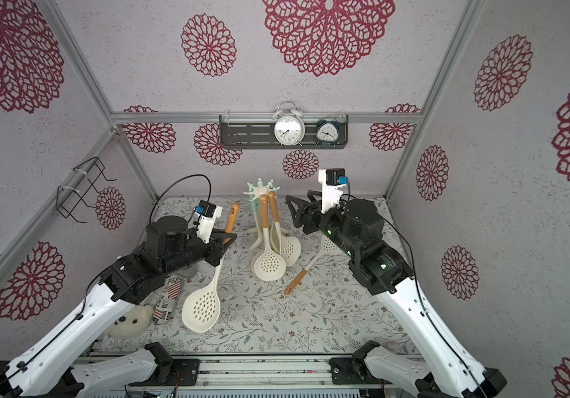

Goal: Hang the skimmer on the kitchen utensil rack
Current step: Hang the skimmer on the rack.

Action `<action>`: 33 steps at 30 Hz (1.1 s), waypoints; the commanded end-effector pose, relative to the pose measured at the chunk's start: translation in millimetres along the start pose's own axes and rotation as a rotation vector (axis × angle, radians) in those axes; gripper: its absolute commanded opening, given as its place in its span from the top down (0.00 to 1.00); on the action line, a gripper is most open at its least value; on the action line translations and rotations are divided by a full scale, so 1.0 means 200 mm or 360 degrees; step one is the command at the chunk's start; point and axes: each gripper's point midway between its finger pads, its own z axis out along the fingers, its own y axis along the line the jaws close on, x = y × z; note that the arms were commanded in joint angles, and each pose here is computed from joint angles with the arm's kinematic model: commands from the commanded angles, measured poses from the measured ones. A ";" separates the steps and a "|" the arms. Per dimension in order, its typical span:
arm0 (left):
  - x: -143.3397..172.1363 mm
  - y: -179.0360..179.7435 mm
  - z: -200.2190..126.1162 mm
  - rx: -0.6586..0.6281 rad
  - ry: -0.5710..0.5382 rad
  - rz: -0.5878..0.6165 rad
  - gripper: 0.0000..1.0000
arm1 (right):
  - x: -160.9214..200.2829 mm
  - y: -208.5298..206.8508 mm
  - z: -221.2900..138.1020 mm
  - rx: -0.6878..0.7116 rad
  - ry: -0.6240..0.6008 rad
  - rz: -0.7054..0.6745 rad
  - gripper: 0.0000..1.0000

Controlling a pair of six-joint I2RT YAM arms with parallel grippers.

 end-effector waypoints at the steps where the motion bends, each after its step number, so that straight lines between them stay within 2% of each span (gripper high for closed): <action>1: -0.06 -0.06 -0.02 0.0072 -0.0011 -0.0038 1.00 | 0.07 -0.11 -0.01 0.0074 0.0054 -0.0040 0.29; 6: -0.12 -0.08 0.02 0.0080 -0.0012 -0.0044 1.00 | 0.19 -0.21 -0.01 0.0072 0.0127 0.0028 0.28; 12: -0.14 -0.08 0.11 0.0069 0.0029 -0.0047 1.00 | 0.25 -0.26 -0.03 0.0054 0.0147 0.0084 0.28; 21: -0.14 -0.09 0.17 0.0085 0.0045 -0.0044 1.00 | 0.27 -0.28 -0.06 0.0053 0.0156 0.0091 0.28; 29: -0.17 -0.12 0.15 0.0131 0.0002 -0.0029 1.00 | 0.29 -0.29 -0.07 0.0057 0.0155 0.0097 0.28; 33: -0.15 -0.11 0.17 0.0113 0.0041 -0.0029 1.00 | 0.30 -0.29 -0.06 0.0057 0.0160 0.0105 0.28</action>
